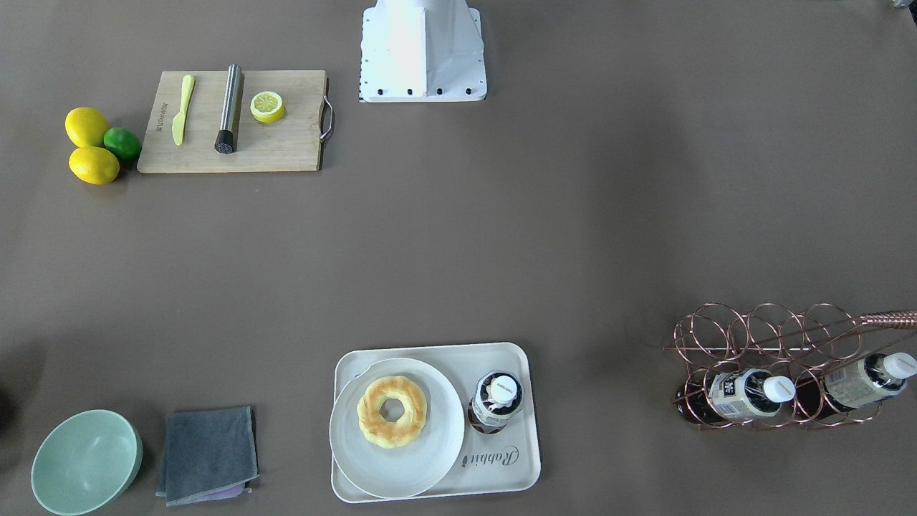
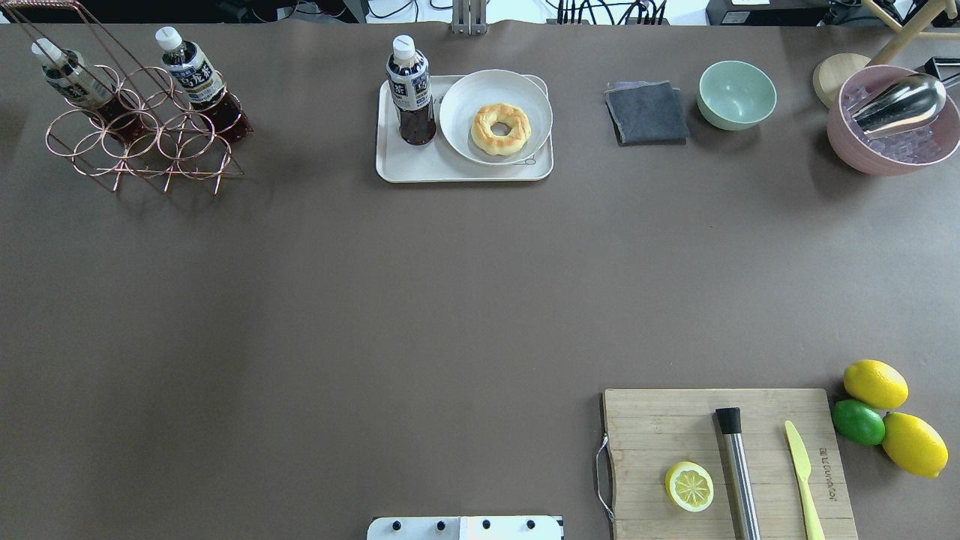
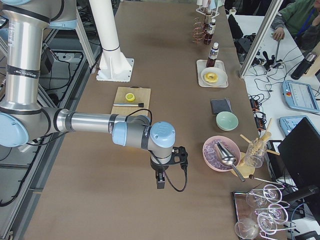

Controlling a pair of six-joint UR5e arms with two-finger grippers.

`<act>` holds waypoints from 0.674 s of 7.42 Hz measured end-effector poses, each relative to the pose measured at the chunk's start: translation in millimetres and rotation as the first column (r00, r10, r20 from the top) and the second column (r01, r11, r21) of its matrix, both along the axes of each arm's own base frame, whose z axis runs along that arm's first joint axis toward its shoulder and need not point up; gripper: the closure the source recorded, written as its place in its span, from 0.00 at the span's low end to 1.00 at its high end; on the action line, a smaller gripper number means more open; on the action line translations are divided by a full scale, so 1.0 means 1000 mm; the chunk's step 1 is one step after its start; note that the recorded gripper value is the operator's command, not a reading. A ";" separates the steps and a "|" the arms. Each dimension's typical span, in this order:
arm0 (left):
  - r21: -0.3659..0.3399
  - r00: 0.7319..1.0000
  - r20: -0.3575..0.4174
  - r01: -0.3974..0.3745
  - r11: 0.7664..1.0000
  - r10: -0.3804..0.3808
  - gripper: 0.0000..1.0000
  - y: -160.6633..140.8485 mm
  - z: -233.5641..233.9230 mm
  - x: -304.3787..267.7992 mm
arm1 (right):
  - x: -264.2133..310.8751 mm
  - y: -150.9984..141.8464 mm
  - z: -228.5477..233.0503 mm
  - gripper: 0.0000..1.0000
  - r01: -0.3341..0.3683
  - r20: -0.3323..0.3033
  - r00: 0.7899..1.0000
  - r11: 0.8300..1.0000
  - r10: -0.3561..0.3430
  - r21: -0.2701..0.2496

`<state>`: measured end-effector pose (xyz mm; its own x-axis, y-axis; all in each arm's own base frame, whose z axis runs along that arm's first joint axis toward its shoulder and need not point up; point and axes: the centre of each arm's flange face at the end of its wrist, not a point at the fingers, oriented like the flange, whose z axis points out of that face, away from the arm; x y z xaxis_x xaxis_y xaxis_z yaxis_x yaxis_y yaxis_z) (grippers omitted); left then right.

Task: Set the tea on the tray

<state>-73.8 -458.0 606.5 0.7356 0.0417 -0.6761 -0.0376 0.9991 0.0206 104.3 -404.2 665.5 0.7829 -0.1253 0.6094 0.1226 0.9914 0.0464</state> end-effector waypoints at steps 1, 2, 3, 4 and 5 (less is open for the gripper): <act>-0.015 1.000 -0.006 0.000 1.000 0.000 0.01 0.004 0.006 0.001 | 0.000 -0.007 -0.013 0.00 -0.014 0.004 1.000 0.999 0.014 -0.031; -0.026 1.000 -0.007 0.000 1.000 0.000 0.01 0.008 0.011 0.001 | -0.002 -0.009 -0.019 0.00 -0.016 0.005 1.000 0.999 0.016 -0.043; -0.035 1.000 -0.007 0.000 0.999 0.000 0.01 0.012 0.016 0.001 | -0.006 -0.012 -0.021 0.00 -0.010 0.005 1.000 0.999 0.010 -0.046; -0.042 1.000 -0.006 0.000 0.999 0.000 0.01 0.016 0.019 0.001 | -0.009 -0.013 -0.022 0.00 -0.001 0.005 1.000 0.999 0.002 -0.047; -0.047 1.000 -0.004 0.000 0.999 0.000 0.01 0.019 0.022 0.001 | -0.011 -0.013 -0.022 0.00 0.004 0.005 1.000 0.999 -0.003 -0.046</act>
<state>-73.3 -439.3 628.7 0.7328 0.0097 -0.6804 -0.0380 0.9989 -0.0267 93.0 -417.3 643.3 0.7795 -0.1000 0.6184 0.1260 0.9920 0.0016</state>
